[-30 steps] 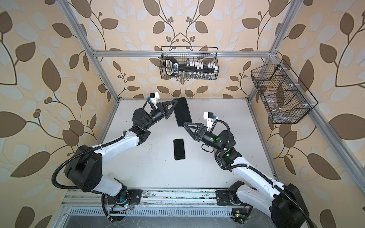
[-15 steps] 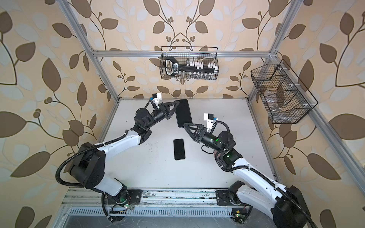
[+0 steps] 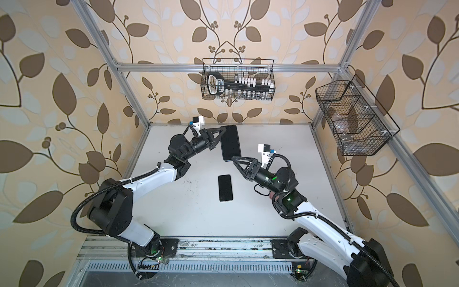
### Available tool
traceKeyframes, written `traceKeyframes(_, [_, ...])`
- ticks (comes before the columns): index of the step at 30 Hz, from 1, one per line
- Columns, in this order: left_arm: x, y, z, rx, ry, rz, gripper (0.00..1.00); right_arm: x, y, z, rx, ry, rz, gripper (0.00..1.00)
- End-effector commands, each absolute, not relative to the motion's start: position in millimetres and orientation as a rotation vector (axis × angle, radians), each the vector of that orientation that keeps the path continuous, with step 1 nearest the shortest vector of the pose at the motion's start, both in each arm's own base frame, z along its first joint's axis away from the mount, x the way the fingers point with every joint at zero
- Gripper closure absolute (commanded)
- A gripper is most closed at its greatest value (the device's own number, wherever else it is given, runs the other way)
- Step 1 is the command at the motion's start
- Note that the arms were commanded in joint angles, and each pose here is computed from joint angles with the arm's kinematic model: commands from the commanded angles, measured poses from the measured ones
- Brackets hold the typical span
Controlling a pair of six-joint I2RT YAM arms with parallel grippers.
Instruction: Take the phone out of the phone case
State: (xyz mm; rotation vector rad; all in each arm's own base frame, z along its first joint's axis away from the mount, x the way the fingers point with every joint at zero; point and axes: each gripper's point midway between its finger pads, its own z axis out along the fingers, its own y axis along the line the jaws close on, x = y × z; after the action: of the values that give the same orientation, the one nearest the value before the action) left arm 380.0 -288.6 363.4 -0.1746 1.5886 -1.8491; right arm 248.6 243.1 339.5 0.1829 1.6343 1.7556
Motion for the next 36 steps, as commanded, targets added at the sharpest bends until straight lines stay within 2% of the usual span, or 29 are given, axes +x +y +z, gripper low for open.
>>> traceKeyframes(1, [375.3,-281.0,406.5,-0.074,1.463,-1.870,1.00,245.6,240.2,342.2,0.178,1.608,1.748,0.18])
traceKeyframes(36, [362.1,-270.8,410.8,-0.098,1.421,-1.910,1.00,254.4,239.7,357.1,0.167,1.559,1.755,0.18])
